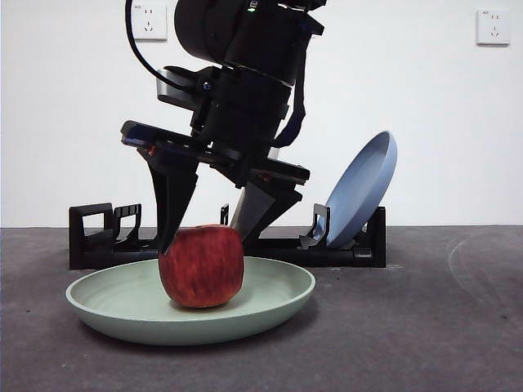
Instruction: Take the green plate from the plate rack,put the plate on the table,take the apple from the table,put the apple in the plate
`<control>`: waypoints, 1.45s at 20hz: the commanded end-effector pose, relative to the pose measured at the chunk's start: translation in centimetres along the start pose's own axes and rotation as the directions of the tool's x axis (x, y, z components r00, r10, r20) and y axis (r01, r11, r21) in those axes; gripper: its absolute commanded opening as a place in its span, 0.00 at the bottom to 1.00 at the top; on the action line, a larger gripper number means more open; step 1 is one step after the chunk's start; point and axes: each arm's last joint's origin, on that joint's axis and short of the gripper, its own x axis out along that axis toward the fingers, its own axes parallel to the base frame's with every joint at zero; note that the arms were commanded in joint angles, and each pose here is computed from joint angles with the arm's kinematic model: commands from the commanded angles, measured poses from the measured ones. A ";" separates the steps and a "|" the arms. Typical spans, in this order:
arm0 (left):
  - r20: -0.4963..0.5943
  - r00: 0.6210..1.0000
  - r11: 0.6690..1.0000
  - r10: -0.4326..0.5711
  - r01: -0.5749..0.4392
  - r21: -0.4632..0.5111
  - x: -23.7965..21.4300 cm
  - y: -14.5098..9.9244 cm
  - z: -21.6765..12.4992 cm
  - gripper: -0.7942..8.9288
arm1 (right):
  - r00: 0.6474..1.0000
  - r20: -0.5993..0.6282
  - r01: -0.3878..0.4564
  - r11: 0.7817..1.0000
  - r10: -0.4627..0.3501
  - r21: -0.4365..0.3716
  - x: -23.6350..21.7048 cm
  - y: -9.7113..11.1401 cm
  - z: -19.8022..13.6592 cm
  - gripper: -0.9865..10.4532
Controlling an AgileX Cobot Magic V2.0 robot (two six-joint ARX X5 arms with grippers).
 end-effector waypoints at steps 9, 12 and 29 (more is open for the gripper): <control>0.009 1.000 1.000 -0.001 0.001 -0.006 0.0 0.0 -0.1 0.28 | 1.000 -0.027 0.008 1.000 -0.008 0.000 0.5 0.1 -0.3 0.59; 0.009 1.000 1.000 -0.001 0.001 -0.006 0.0 0.0 -0.1 0.28 | 1.000 -0.029 0.007 1.000 -0.007 0.000 0.3 0.1 -0.1 0.59; 0.121 0.991 0.999 0.051 -0.049 -0.018 0.0 0.0 0.8 0.28 | 0.985 -0.017 0.166 0.966 -0.172 -0.198 -16.0 1.4 5.0 0.58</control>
